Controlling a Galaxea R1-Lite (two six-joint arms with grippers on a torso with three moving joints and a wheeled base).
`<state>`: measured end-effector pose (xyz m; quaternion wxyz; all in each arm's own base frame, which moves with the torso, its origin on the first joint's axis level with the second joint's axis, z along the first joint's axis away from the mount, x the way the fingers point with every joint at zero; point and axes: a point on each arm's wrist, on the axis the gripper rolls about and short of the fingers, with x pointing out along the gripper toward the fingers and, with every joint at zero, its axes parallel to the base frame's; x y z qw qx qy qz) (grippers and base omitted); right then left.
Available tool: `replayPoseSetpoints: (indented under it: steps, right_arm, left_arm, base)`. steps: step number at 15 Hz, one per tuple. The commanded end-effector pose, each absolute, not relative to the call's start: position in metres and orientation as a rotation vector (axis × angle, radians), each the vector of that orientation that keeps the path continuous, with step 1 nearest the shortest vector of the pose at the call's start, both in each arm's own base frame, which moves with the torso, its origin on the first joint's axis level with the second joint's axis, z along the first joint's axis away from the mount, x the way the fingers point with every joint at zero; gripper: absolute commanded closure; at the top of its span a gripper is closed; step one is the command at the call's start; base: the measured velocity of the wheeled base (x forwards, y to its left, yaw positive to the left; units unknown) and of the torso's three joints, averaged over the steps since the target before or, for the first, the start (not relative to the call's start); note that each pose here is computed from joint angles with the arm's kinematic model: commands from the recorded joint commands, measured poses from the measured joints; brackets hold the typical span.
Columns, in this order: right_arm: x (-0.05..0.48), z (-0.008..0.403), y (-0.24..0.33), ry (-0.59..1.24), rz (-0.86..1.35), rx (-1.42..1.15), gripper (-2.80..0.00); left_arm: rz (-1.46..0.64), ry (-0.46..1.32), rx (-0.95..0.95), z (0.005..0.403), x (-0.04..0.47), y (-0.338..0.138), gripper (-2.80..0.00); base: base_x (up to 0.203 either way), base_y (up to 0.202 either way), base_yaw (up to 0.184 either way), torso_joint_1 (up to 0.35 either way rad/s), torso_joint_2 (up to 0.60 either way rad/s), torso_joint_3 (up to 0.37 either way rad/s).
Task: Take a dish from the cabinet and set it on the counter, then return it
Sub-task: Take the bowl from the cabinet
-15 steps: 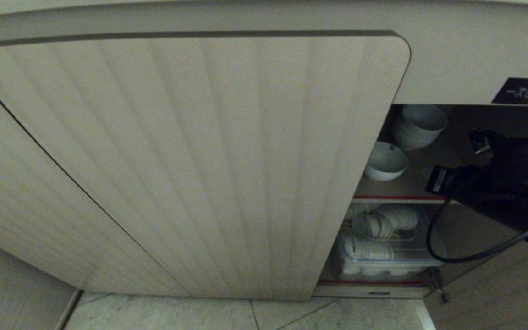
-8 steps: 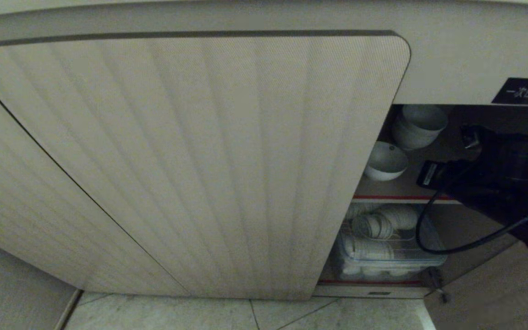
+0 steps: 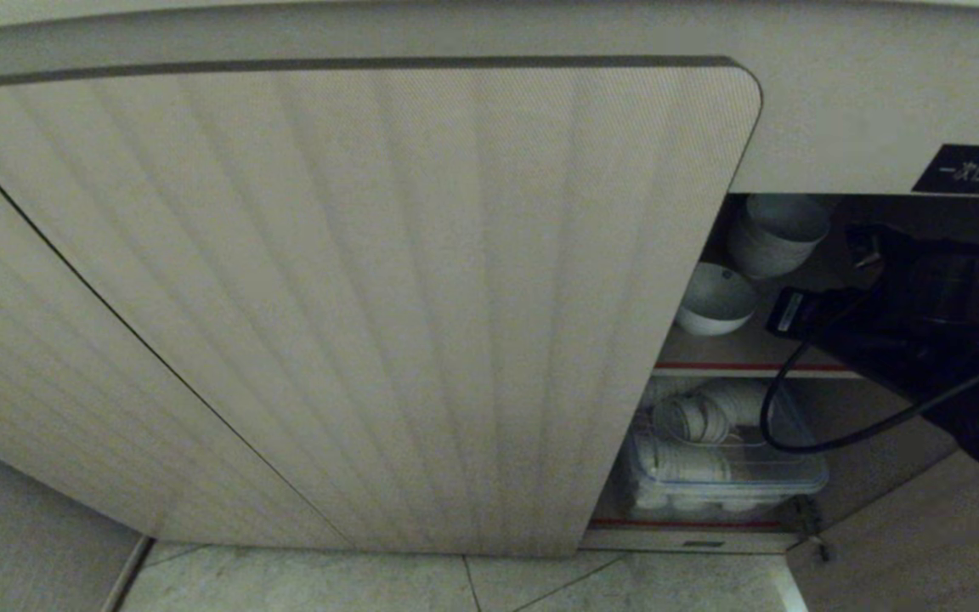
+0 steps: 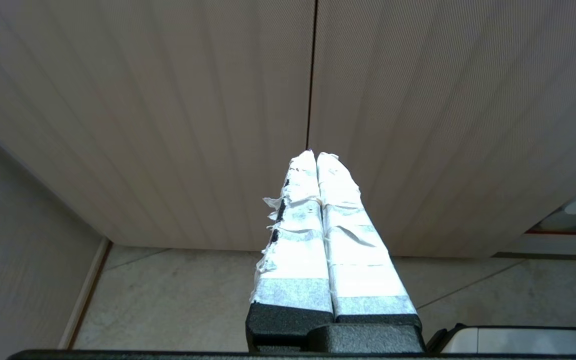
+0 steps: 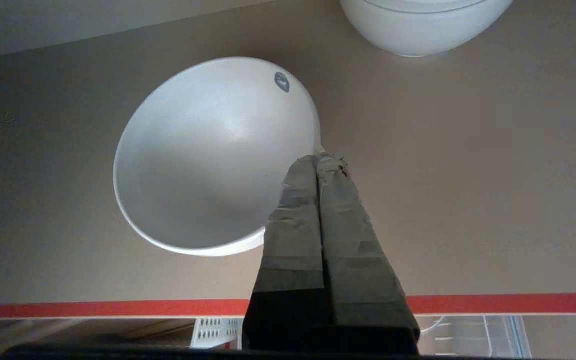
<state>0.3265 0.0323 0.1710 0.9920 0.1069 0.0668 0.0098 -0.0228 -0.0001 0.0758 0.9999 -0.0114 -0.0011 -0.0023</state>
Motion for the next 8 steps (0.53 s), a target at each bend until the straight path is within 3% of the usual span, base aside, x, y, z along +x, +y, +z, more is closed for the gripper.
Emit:
replayPoseSetpoints:
  steps: [1,8]
  right_arm:
    - [0.3283,0.1708,0.0328,0.13,0.021,0.216,0.0]
    - [0.331,0.1687,0.0331,0.134,0.019,0.212,0.0]
  left_arm:
    - [-0.005,-0.003,-0.023,0.0758,-0.0228,-0.0001,0.0]
    - [-0.005,-0.003,-0.023,0.0758,-0.0228,-0.0001,0.0]
  base:
    - [0.0,0.0,0.0,0.0,0.0,0.0]
    - [0.0,0.0,0.0,0.0,0.0,0.0]
